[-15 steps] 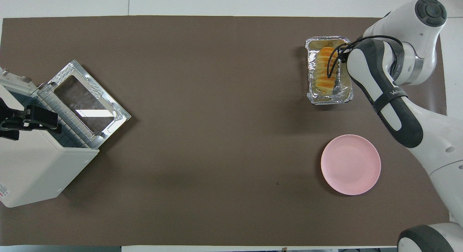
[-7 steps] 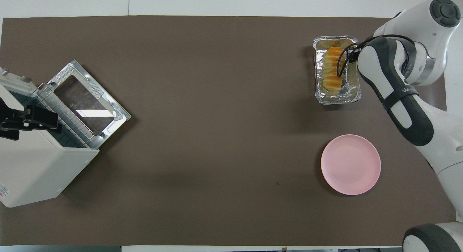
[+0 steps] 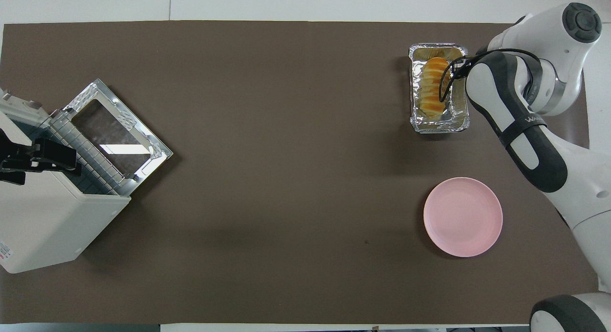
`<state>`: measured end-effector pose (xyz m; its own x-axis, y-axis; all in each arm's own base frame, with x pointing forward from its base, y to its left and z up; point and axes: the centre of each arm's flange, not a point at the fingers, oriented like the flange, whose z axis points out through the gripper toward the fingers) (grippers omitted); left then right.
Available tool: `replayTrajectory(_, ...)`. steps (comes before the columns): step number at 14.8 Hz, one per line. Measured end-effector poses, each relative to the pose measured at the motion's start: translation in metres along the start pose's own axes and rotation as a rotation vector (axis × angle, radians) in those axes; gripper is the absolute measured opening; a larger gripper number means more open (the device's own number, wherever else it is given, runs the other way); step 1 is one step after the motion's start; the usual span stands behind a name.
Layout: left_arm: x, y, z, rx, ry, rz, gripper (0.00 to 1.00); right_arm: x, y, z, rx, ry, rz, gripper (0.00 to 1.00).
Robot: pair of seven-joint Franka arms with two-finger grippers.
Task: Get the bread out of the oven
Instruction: 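Lower the right gripper into the tray and grasp the bread slices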
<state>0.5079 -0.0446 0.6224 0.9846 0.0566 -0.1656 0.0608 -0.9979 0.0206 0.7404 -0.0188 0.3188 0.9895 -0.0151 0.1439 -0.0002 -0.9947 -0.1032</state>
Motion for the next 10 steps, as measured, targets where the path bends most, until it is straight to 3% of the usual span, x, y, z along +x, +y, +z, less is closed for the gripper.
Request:
replayTrajectory(4, 0.0, 0.0, 0.0, 0.0, 0.0, 0.0, 1.0, -0.001, -0.0035, 0.0036, 0.01, -0.004, 0.003, 0.02)
replayTrajectory(5, 0.0, 0.0, 0.0, 0.0, 0.0, 0.0, 1.0, -0.0011, -0.0041, 0.0038, 0.01, -0.005, 0.002, 0.08)
replayTrajectory(10, 0.0, 0.0, 0.0, 0.0, 0.0, 0.0, 1.0, -0.0029, -0.0059, 0.0, 0.014, -0.034, 0.0, 0.61)
